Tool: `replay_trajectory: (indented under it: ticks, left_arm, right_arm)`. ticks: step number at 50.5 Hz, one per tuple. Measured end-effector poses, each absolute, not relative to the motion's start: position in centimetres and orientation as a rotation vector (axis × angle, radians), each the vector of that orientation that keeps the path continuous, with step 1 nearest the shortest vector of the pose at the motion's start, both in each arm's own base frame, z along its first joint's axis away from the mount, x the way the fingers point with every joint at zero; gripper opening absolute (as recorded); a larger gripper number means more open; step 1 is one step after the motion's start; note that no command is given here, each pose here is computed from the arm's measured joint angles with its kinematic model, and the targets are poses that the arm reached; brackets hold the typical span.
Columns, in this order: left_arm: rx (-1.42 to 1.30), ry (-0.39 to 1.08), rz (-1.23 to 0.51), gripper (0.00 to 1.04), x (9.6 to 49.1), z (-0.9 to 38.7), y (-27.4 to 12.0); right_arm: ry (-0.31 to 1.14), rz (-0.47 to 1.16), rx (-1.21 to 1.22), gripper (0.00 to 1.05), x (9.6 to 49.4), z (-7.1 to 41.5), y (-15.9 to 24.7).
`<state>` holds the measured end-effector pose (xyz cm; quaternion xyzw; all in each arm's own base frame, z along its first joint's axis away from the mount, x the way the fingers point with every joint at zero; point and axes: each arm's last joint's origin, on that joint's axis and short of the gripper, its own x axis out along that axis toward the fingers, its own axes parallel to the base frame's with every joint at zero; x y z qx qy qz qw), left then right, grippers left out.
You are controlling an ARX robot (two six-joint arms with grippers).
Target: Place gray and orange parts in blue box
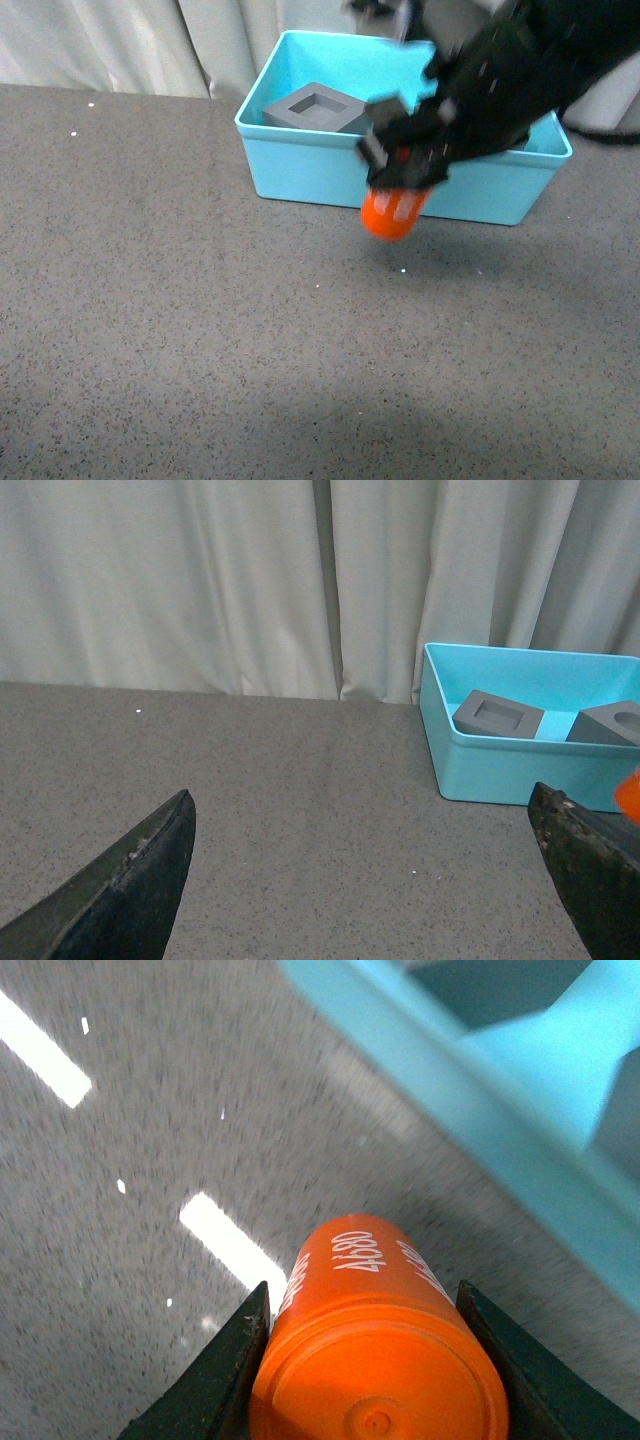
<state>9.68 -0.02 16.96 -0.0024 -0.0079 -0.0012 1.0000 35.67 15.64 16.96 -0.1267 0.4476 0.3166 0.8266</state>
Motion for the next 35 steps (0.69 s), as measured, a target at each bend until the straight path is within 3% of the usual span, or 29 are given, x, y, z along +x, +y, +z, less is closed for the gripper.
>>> replay_trajectory:
  ticks: [3,4,9,20,35]
  left_arm:
    - [-0.005,-0.016,-0.002,0.98,9.7,17.0,0.0]
    - [-0.005,-0.016,-0.002,0.98,9.7,17.0,0.0]
    - [-0.005,-0.016,-0.002,0.98,9.7,17.0,0.0]
    - [-0.005,-0.016,-0.002,0.98,9.7,17.0,0.0]
    - [-0.005,-0.016,-0.002,0.98,9.7,17.0,0.0]
  right_arm:
    - [0.861,0.657,-0.234,0.45,36.8,20.3,14.7]
    - [0.77,0.614,-0.213,0.45,38.4,23.6,13.5]
    - [0.729,0.583,-0.213,0.45,40.7,25.2,13.0]
    - [0.834,0.581,-0.226,0.45,45.4,21.4,14.5]
    - [0.918,0.577,-0.245,0.45,46.7,18.4,15.7]
